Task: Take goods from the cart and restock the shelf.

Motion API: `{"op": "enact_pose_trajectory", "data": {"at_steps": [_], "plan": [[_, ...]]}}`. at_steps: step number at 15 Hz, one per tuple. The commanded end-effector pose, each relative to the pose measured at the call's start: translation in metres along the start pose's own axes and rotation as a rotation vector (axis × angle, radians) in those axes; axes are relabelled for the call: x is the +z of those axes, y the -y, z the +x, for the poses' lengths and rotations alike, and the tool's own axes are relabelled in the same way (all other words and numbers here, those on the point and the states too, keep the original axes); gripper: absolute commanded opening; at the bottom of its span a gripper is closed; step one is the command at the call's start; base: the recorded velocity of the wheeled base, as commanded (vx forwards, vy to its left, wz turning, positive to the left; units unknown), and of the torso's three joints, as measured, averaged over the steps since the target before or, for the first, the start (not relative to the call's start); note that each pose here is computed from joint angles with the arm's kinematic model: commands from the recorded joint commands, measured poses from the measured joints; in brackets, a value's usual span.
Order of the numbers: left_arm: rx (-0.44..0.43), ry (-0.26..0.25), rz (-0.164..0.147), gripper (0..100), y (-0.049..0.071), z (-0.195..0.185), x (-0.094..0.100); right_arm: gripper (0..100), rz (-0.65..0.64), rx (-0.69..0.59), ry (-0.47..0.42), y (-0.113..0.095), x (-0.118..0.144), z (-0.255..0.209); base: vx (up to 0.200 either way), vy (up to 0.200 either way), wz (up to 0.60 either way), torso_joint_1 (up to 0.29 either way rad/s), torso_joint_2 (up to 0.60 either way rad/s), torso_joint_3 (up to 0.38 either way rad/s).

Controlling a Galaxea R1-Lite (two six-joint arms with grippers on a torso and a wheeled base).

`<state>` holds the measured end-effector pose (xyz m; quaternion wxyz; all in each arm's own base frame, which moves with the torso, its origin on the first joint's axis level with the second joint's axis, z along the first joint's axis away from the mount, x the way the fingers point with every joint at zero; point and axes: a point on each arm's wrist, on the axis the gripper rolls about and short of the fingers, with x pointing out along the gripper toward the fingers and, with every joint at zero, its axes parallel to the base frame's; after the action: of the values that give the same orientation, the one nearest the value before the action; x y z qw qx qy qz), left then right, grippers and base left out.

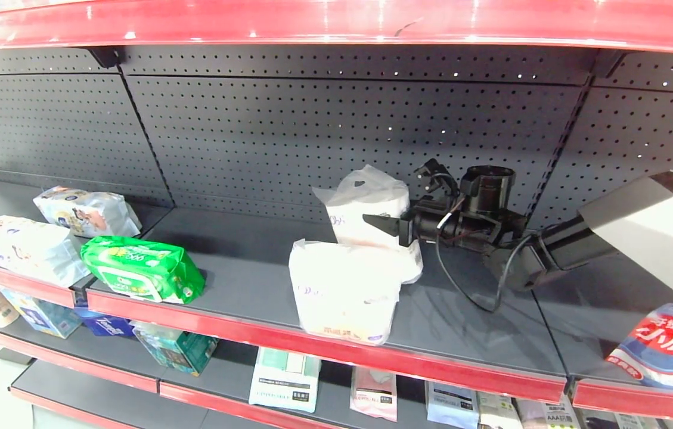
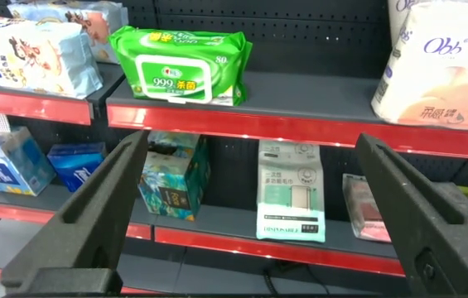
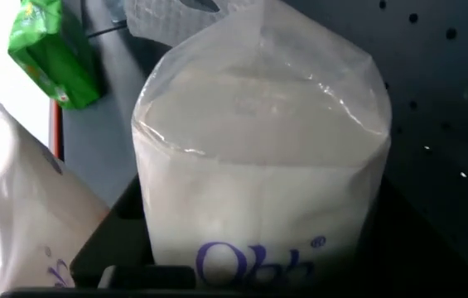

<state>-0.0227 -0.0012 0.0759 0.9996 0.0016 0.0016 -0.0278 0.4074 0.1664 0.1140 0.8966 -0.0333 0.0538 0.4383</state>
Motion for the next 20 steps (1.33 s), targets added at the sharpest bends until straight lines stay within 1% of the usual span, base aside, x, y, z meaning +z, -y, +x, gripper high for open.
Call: {"op": "enact_pose_trajectory", "data": {"at_steps": [1, 4, 7, 10, 12, 16, 17, 20], "plan": [[0.0, 0.0, 0.0, 100, 0.0, 0.0, 0.0, 0, -0.007, -0.028, -0.052, 0.011, -0.017, -0.011, 0.0, 0.0, 0.0, 0.0, 0.0, 0.0], [0.0, 0.0, 0.0, 100, 0.0, 0.0, 0.0, 0, -0.072, -0.06, -0.088, 0.029, -0.026, -0.035, 0.0, 0.0, 0.0, 0.0, 0.0, 0.0], [0.0, 0.0, 0.0, 100, 0.0, 0.0, 0.0, 0, -0.101, -0.066, -0.081, 0.041, -0.024, -0.046, 0.0, 0.0, 0.0, 0.0, 0.0, 0.0], [0.0, 0.0, 0.0, 100, 0.0, 0.0, 0.0, 0, -0.098, -0.012, -0.073, 0.038, -0.025, -0.049, 0.0, 0.0, 0.0, 0.0, 0.0, 0.0], [0.0, 0.0, 0.0, 100, 0.0, 0.0, 0.0, 0, -0.099, 0.046, -0.063, 0.032, -0.025, -0.044, 0.0, 0.0, 0.0, 0.0, 0.0, 0.0], [0.0, 0.0, 0.0, 100, 0.0, 0.0, 0.0, 0, -0.097, 0.12, -0.053, 0.025, -0.027, -0.037, 0.0, 0.0, 0.0, 0.0, 0.0, 0.0], [0.0, 0.0, 0.0, 100, 0.0, 0.0, 0.0, 0, -0.098, 0.142, -0.054, 0.018, -0.03, -0.03, 0.0, 0.0, 0.0, 0.0, 0.0, 0.0], [0.0, 0.0, 0.0, 100, 0.0, 0.0, 0.0, 0, -0.118, 0.167, -0.032, 0.011, -0.023, -0.019, 0.0, 0.0, 0.0, 0.0, 0.0, 0.0]]}}
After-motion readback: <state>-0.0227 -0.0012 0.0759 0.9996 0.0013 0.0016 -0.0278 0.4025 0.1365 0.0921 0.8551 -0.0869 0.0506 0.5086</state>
